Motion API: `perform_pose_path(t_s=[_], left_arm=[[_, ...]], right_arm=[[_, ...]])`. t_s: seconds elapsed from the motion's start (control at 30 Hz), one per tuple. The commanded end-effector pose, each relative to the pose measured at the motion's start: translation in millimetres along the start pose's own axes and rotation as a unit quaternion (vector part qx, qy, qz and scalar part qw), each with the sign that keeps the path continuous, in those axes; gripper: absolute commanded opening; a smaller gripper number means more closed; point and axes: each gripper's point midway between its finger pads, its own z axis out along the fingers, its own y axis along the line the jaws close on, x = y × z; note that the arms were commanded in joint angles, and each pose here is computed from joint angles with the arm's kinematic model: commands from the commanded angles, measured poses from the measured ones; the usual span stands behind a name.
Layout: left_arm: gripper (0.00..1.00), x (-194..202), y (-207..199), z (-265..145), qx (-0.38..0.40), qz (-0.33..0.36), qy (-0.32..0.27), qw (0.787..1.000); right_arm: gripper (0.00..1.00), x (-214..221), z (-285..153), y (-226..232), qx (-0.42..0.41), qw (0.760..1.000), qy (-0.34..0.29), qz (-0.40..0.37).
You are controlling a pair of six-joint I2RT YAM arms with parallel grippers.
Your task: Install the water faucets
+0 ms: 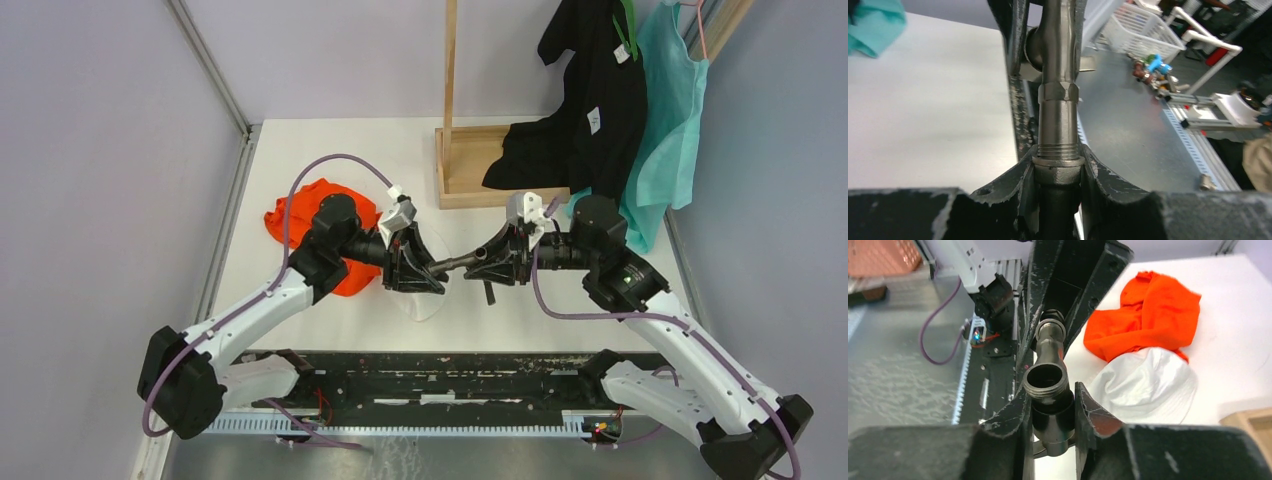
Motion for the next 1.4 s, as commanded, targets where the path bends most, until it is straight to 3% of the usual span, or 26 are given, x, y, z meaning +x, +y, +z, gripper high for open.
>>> perform_pose_path(t_s=[0.0,0.2,0.37,0.4,0.5,0.57,0.6,0.7,0.77,0.83,0.93,1.17,1.23,1.37], left_arm=[[0.03,-19,14,-3,-0.07,0.1,-0.024,0.992],[0.03,-10,47,-4,-0.167,0.139,-0.008,0.976],[0.03,10,69,-4,-0.215,0.159,0.024,0.963],[0.03,13,73,-6,-0.225,0.162,0.033,0.96],[0.03,20,82,-10,-0.247,0.167,0.047,0.953],[0.03,22,83,-12,-0.25,0.168,0.048,0.952],[0.03,22,82,-11,-0.249,0.165,0.045,0.953],[0.03,24,77,-6,-0.228,0.142,0.039,0.962],[0.03,24,75,-3,-0.213,0.123,0.037,0.969],[0.03,26,73,-2,-0.199,0.106,0.036,0.974],[0.03,25,71,-1,-0.182,0.092,0.033,0.978],[0.03,13,67,-11,-0.151,0.061,0.006,0.987],[0.03,10,63,-13,-0.131,0.048,0.001,0.99],[0.03,3,50,-15,-0.072,0.009,-0.004,0.997]], right_arm=[[0.01,-43,-6,-6,0.063,0.987,-0.04,0.142],[0.01,-49,3,-11,0.09,0.92,0.001,0.382],[0.01,-40,21,-19,0.091,0.835,0.02,0.542],[0.01,-38,24,-22,0.093,0.807,0.016,0.582],[0.01,-36,33,-27,0.079,0.749,-0.011,0.658],[0.01,-34,34,-31,0.079,0.727,-0.026,0.682],[0.08,-32,33,-33,0.086,0.723,-0.029,0.685],[0.53,-31,26,-39,0.112,0.728,-0.036,0.675],[0.75,-33,22,-40,0.118,0.735,-0.039,0.667],[0.89,-35,20,-40,0.117,0.738,-0.042,0.663],[0.97,-36,16,-38,0.118,0.739,-0.045,0.662],[1.0,-25,-7,-34,0.155,0.747,-0.033,0.645],[1.0,-21,-18,-32,0.179,0.766,-0.019,0.617],[1.0,-20,-41,-20,0.206,0.84,0.045,0.5]])
